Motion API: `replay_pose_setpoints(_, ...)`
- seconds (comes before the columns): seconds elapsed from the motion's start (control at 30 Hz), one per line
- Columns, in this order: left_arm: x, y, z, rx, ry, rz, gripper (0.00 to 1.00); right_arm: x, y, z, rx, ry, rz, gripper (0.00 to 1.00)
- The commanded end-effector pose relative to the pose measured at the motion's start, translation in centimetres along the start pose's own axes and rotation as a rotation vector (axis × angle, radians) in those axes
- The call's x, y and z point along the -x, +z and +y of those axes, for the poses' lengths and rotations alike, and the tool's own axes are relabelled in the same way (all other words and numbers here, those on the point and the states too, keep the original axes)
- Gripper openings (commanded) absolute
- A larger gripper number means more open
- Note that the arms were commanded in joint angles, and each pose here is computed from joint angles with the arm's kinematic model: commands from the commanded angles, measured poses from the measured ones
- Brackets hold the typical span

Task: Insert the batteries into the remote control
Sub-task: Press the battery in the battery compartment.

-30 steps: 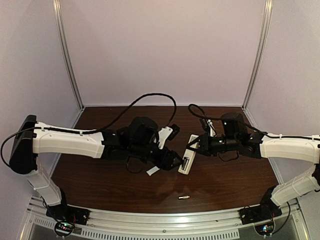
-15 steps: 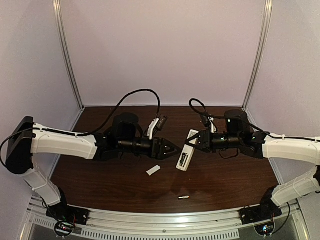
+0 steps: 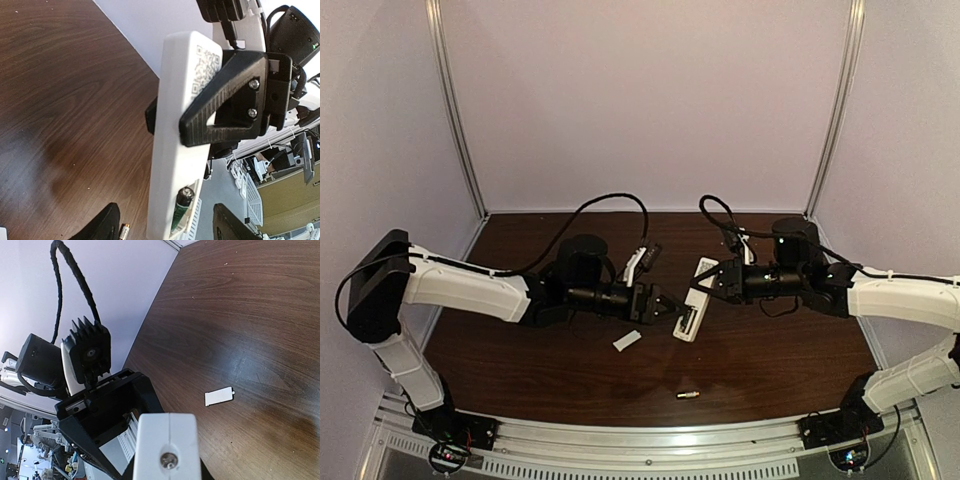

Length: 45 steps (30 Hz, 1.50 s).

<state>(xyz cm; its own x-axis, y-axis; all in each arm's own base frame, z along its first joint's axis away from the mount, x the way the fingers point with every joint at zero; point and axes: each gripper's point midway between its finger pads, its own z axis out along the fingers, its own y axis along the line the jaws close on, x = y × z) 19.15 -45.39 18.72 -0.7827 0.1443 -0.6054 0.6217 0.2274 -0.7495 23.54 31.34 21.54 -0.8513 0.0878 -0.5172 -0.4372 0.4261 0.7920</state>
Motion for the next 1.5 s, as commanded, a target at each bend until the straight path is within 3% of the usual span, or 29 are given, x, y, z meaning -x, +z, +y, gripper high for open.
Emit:
replay_pose_setpoints(0.0,1.2,0.5,-1.6,-0.077,0.002,-0.029,0.65,1.2,-0.5,2.4,0.064,-0.053,-0.034,0.0)
replay_pose_setpoints(0.53,2.0,0.8,-1.6,-0.14,-0.09,-0.052,0.57,1.1,-0.6,2.5,0.057,-0.072,-0.034,0.0)
replay_pose_setpoints(0.93,2.1,1.1,-0.9,-0.16,-0.16,-0.053,0.44,1.2,-0.9,2.8,0.054,-0.092,-0.043,0.0)
replay_pose_setpoints(1.47,0.6,1.5,0.5,-0.105,-0.145,0.009,0.35,1.7,-1.3,3.3,0.057,-0.101,-0.063,0.0)
